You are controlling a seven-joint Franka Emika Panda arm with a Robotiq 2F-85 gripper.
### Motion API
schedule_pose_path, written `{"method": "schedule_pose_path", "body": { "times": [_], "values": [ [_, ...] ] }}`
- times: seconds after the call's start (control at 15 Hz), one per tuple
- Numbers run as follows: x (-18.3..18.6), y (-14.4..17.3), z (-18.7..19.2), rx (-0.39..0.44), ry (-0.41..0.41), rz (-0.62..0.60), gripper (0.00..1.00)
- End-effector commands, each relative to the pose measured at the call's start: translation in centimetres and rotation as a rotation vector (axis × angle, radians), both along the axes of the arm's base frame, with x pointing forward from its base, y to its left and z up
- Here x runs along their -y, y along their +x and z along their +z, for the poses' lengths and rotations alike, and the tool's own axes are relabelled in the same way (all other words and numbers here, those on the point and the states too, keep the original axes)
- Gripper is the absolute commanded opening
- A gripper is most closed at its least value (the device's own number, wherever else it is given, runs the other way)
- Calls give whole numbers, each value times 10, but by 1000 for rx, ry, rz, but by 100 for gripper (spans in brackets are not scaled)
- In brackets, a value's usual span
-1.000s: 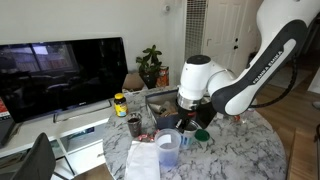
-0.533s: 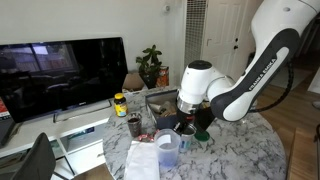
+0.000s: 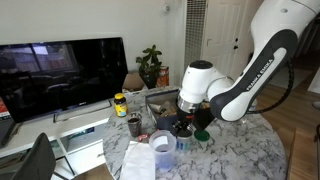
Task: Remove the silver cup from the plastic cup, pick up both the plastic cup and silver cup and put the in the box
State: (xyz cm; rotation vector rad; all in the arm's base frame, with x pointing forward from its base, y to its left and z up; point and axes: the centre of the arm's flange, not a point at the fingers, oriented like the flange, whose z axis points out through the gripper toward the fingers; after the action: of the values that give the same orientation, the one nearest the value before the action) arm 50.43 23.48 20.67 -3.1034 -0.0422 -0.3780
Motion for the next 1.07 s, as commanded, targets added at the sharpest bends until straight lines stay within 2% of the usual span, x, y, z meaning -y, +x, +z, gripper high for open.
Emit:
{"method": "schedule_pose_path", "body": {
  "times": [0.0,0.2,0.73,0.93,1.0],
  "values": [
    [8,-7,2,16,5,-12,92],
    [16,-4,6,10,-14,-25,100],
    [2,-4,47,18,33,-88,100],
    [-10,-7,58,-15,45,-83,100],
    [-15,-9,55,-49,41,-86,100]
  ]
}}
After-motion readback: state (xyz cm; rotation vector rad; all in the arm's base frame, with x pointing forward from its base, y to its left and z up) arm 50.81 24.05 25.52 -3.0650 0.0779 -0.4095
